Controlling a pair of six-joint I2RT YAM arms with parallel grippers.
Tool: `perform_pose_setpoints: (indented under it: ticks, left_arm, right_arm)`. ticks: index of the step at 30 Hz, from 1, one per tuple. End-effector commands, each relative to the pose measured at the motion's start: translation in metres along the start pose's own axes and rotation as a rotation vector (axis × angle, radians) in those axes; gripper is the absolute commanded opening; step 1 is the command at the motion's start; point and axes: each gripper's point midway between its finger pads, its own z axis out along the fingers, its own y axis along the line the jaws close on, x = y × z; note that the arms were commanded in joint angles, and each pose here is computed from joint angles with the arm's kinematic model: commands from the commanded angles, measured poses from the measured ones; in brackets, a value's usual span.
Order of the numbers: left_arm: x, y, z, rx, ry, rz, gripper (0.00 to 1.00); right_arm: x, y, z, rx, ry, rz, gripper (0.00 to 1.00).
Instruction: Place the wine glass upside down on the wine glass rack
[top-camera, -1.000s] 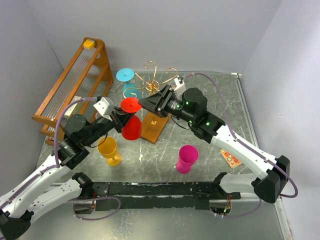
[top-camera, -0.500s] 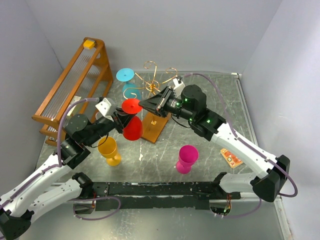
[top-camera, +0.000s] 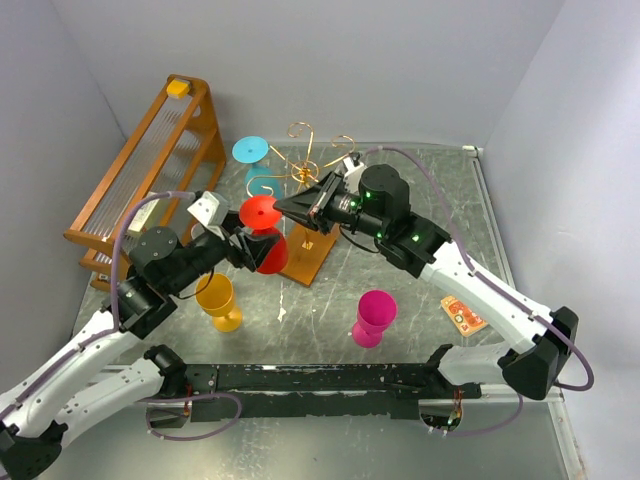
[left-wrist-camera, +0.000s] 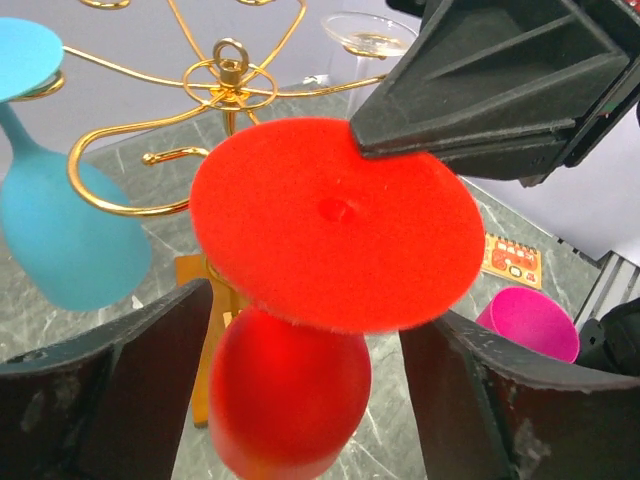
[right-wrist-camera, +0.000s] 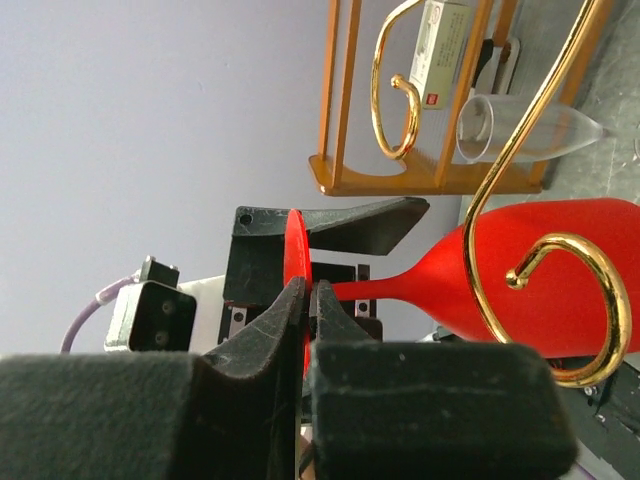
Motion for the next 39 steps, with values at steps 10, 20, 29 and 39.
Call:
perform_pose_setpoints:
  ticks: [10, 20, 29, 39]
  left_arm:
    - [-0.02, 0.016, -0.053, -0.144, -0.016, -0.024, 0.9]
    - [-0.015, 0.027, -0.077, -0.213, -0.035, -0.018, 0.9]
    - [-0.006, 0.034, -0.088, -0.241, -0.08, -0.018, 0.9]
    - [0.003, 0.037, -0.09, -0.256, -0.059, -0.023, 0.9]
  right_arm:
    - [-0.03, 0.008, -0.004, 0.039, -0.168, 0.05, 0.0]
    - [-0.051, 0.004, 0.007, 0.09, -0.267, 0.001, 0.0]
    - [-0.062, 0.003, 0.026, 0.11, -0.314, -0.04, 0.0]
    - [-0.077, 0.008, 0.013, 0.122, -0.43, -0.069, 0.0]
